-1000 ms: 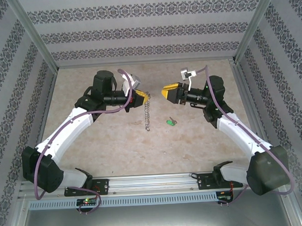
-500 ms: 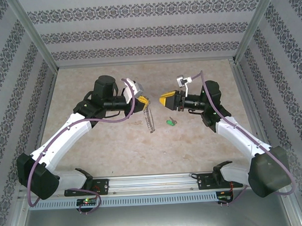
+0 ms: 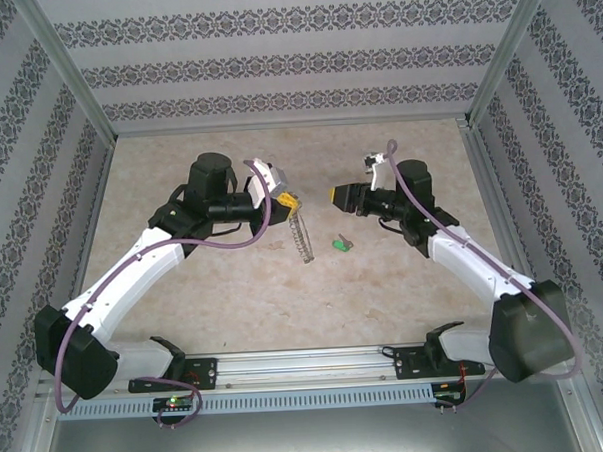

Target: Put the keys on the keyring

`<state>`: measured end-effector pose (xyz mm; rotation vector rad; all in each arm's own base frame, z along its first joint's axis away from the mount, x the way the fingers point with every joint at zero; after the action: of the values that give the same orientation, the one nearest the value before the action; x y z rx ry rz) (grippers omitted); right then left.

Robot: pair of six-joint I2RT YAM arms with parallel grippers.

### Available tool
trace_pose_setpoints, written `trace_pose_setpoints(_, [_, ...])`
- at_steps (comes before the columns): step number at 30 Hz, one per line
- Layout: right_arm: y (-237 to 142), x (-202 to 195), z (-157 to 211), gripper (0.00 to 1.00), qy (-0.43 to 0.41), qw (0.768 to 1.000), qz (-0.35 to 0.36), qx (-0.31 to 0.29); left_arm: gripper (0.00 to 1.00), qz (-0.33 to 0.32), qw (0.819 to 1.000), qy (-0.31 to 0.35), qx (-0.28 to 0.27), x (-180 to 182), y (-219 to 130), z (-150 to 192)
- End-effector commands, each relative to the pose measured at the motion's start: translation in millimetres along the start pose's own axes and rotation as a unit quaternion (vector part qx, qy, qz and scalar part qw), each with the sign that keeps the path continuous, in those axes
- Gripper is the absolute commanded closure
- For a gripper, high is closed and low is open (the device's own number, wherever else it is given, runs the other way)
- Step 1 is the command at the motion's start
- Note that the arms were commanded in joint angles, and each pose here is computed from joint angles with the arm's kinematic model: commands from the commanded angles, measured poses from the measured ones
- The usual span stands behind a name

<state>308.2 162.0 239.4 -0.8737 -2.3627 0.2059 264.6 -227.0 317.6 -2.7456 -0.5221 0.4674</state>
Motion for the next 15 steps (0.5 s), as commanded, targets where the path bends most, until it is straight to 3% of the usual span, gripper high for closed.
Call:
trace_pose_setpoints(1, [4.4, -45.7, 39.1, 0.53, 0.030, 0.982, 0.152, 0.107, 1.00, 0.004, 0.999, 0.015, -0.035, -6.3, -1.6, -10.4])
trace_pose_setpoints(8, [18.2, -80.7, 86.5, 0.56, 0.036, 0.936, 0.261, 0.236, 1.00, -0.016, 0.999, 0.011, -0.049, -5.5, -5.9, -7.7])
trace_pose_setpoints(15, [36.0, -73.3, 104.5, 0.59, 0.019, 0.908, 0.299, 0.293, 1.00, -0.026, 0.998, 0.009, -0.061, -7.8, -12.2, -3.2])
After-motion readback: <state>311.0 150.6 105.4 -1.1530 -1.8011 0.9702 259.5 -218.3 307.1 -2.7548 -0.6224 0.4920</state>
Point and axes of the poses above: each hand's point on the last joint's axis, 136 mm out from that joint toward the fingers, its own y axis out along the fingers, its own x axis along the line the jaws close on, z = x × y, the point moved 6 cm from there along -y, back along the fingers, and after that the axes turned 13 degrees about -y, right-handed, at the moved point
